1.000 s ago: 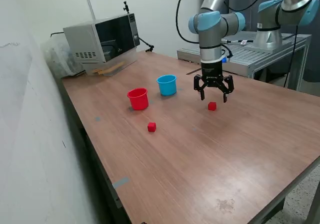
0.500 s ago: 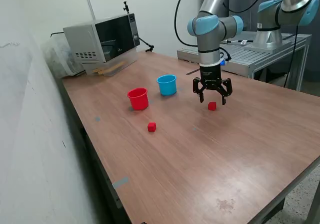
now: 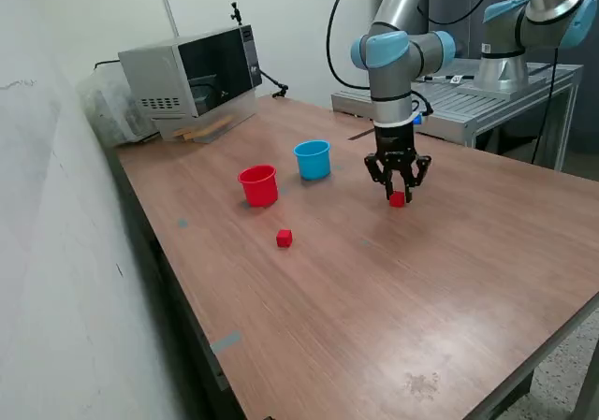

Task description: Place red objects in the red bin, and blue objects in the blue bin.

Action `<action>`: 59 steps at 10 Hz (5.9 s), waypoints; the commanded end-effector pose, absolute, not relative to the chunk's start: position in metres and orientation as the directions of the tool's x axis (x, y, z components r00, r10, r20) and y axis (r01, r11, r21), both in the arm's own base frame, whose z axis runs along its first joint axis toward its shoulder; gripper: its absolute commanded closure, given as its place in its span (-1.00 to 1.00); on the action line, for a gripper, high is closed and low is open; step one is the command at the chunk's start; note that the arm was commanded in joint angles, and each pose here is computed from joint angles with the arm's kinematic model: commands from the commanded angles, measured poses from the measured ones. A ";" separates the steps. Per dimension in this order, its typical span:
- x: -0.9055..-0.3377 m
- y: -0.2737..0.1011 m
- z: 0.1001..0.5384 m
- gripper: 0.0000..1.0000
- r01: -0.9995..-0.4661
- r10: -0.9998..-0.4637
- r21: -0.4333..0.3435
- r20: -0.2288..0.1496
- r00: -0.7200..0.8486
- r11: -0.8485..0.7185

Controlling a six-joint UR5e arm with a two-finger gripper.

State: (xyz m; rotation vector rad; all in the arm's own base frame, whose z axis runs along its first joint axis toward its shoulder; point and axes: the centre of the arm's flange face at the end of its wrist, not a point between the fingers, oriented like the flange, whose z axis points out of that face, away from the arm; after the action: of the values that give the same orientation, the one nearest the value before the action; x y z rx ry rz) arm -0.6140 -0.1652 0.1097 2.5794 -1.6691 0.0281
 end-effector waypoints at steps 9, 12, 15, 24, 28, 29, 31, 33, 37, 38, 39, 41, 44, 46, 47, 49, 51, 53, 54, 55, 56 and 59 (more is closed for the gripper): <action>-0.686 -0.104 0.208 1.00 -0.951 -0.971 0.204 -0.116 0.210 -0.230; -0.722 -0.011 0.241 1.00 -0.963 -0.989 0.247 -0.126 0.077 -0.106; -0.743 0.065 0.239 1.00 -0.966 -0.991 0.258 -0.129 -0.015 -0.019; -0.785 0.048 0.206 1.00 -0.964 -0.992 0.266 -0.127 -0.005 -0.029; -0.785 0.049 0.196 -1.00 -0.970 -0.989 0.244 -0.146 -0.038 0.002; -0.783 0.056 0.196 -1.00 -0.970 -0.976 0.238 -0.200 -0.089 0.040; -0.784 0.056 0.196 -1.00 -0.970 -0.972 0.237 -0.216 -0.095 0.043; -0.784 0.044 0.196 -1.00 -0.971 -0.974 0.236 -0.215 -0.078 0.026; -0.780 -0.034 0.191 -1.00 -0.972 -0.976 0.216 -0.211 0.046 -0.093; -0.775 -0.073 0.191 -1.00 -0.963 -0.967 0.206 -0.218 0.130 -0.175; -0.772 -0.097 0.194 -1.00 -0.951 -0.956 0.202 -0.224 0.187 -0.233; -0.767 -0.135 0.199 -1.00 -0.912 -0.922 0.196 -0.223 0.315 -0.359; -0.759 -0.170 0.190 -1.00 -0.712 -0.724 0.155 -0.036 0.689 -0.685; -0.770 -0.174 0.184 -1.00 -0.589 -0.589 0.089 0.026 0.808 -0.804; -0.777 -0.173 0.180 -1.00 -0.578 -0.578 0.049 0.024 0.816 -0.815; -0.800 -0.166 0.175 -1.00 -0.580 -0.579 -0.007 -0.046 0.814 -0.815; -0.814 -0.164 0.178 -1.00 -0.589 -0.588 0.005 -0.072 0.806 -0.808; -0.832 -0.147 0.180 -1.00 -0.612 -0.611 0.024 -0.095 0.786 -0.791; -0.837 -0.141 0.171 -1.00 -0.627 -0.627 0.023 -0.092 0.774 -0.778; -0.844 -0.131 0.159 -1.00 -0.649 -0.648 0.023 -0.088 0.757 -0.761; -0.846 -0.128 0.153 -1.00 -0.656 -0.655 0.021 -0.085 0.751 -0.755; -0.849 -0.129 0.127 -1.00 -0.656 -0.655 0.007 -0.069 0.752 -0.755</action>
State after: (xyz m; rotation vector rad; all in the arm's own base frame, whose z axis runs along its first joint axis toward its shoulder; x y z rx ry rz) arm -0.8445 -0.1318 0.1483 2.9562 -1.0910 -0.1276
